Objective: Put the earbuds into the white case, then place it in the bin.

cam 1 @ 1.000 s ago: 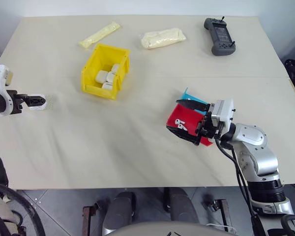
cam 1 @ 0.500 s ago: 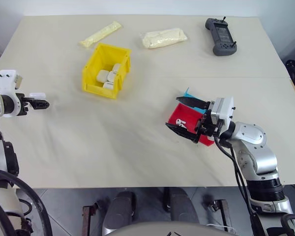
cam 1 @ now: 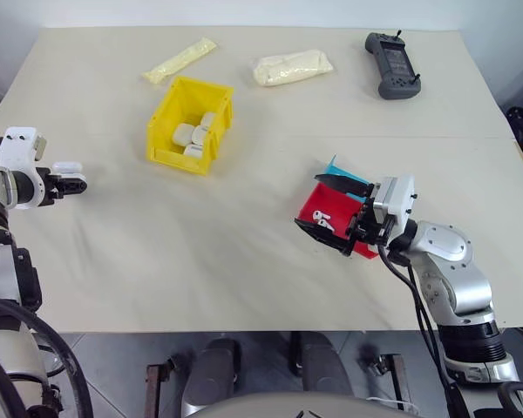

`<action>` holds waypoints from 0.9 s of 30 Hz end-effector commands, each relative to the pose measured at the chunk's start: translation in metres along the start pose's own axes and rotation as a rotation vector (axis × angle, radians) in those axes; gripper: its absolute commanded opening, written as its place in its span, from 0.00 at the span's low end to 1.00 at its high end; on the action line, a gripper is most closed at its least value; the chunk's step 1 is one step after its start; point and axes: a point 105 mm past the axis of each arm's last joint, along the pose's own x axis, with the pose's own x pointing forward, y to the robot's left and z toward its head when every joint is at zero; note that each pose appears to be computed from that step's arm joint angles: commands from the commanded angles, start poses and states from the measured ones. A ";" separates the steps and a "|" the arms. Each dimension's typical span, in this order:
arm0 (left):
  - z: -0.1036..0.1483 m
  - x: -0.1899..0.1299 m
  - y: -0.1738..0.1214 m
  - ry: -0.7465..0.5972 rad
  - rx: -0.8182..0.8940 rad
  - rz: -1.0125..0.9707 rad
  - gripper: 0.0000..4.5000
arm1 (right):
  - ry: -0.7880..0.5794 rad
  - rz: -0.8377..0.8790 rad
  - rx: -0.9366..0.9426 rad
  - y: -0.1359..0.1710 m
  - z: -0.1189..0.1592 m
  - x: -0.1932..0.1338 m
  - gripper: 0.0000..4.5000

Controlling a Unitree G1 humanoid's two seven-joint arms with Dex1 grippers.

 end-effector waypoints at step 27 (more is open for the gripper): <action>-0.038 -0.114 -0.205 -1.074 0.378 -0.845 0.61 | 0.120 -0.028 -0.090 -0.018 0.008 -0.039 1.00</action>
